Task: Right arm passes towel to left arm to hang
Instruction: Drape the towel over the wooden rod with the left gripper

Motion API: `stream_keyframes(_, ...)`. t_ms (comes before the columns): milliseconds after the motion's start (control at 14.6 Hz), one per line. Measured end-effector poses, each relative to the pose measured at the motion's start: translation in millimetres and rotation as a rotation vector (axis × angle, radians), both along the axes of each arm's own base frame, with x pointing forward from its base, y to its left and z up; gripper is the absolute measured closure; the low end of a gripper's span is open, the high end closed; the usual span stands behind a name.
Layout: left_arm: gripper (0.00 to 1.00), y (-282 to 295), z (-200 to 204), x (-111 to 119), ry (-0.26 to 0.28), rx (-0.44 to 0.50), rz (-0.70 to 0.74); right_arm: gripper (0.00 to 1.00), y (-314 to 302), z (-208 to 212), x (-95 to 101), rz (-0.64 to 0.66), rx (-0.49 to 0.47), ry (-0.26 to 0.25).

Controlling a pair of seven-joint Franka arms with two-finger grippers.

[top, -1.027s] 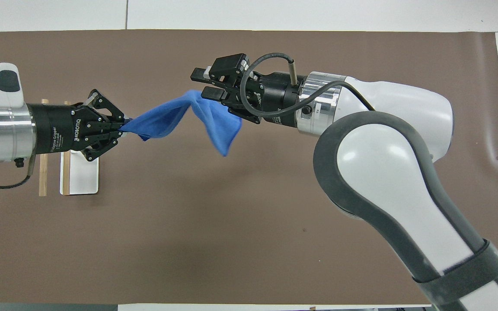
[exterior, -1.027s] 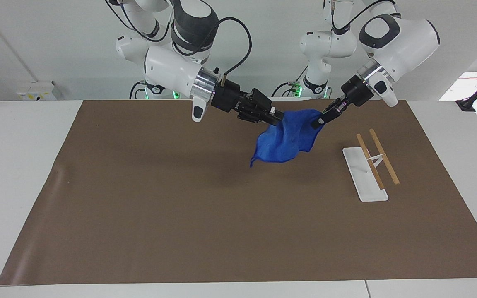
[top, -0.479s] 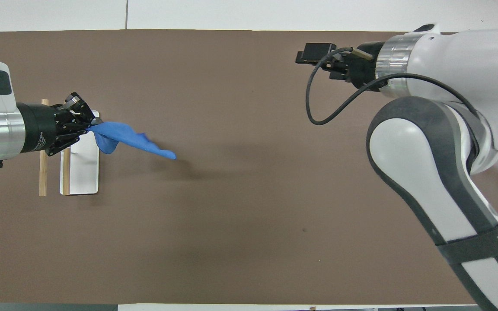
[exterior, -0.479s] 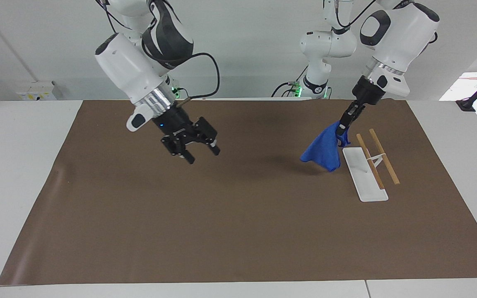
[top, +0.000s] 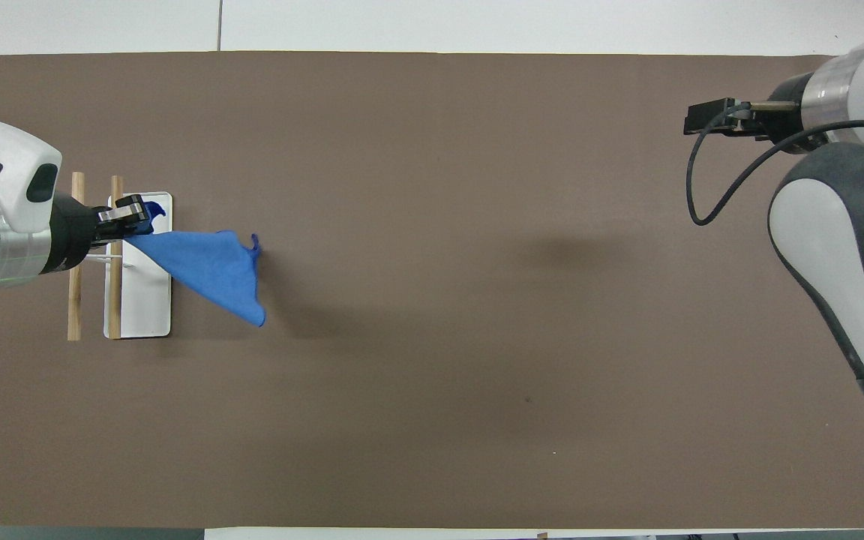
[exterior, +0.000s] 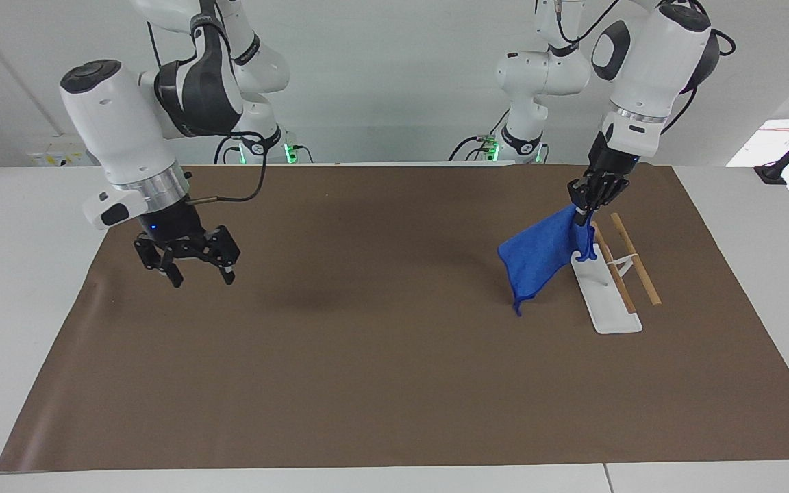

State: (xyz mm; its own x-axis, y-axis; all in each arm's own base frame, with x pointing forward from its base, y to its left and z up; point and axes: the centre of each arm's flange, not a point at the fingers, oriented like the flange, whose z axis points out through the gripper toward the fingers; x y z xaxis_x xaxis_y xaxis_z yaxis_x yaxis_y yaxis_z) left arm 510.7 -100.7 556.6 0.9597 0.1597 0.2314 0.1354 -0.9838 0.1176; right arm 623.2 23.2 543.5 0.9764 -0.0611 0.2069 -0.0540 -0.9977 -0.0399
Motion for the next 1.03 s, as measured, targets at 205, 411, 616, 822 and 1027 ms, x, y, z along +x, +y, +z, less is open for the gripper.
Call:
stream_keyframes(205, 0.98, 22, 0, 1, -0.020, 0.097, -0.118, 0.00, -18, 31, -33.7, -0.022, -0.047, 0.108)
stream_keyframes(411, 0.98, 56, 3, 6, -0.047, 0.147, -0.212, 0.00, -48, 81, -76.1, -0.081, -0.049, 0.193)
stream_keyframes(616, 0.98, 81, 2, 8, -0.048, 0.159, -0.199, 0.00, -57, 105, -91.5, -0.135, -0.043, 0.232)
stream_keyframes(822, 0.98, 115, -3, 7, -0.040, 0.161, -0.139, 0.00, -69, 92, -88.2, -0.161, -0.040, 0.262)
stream_keyframes(1027, 0.98, 150, -5, 5, -0.034, 0.162, -0.071, 0.00, -71, 86, -86.7, -0.171, -0.039, 0.273)
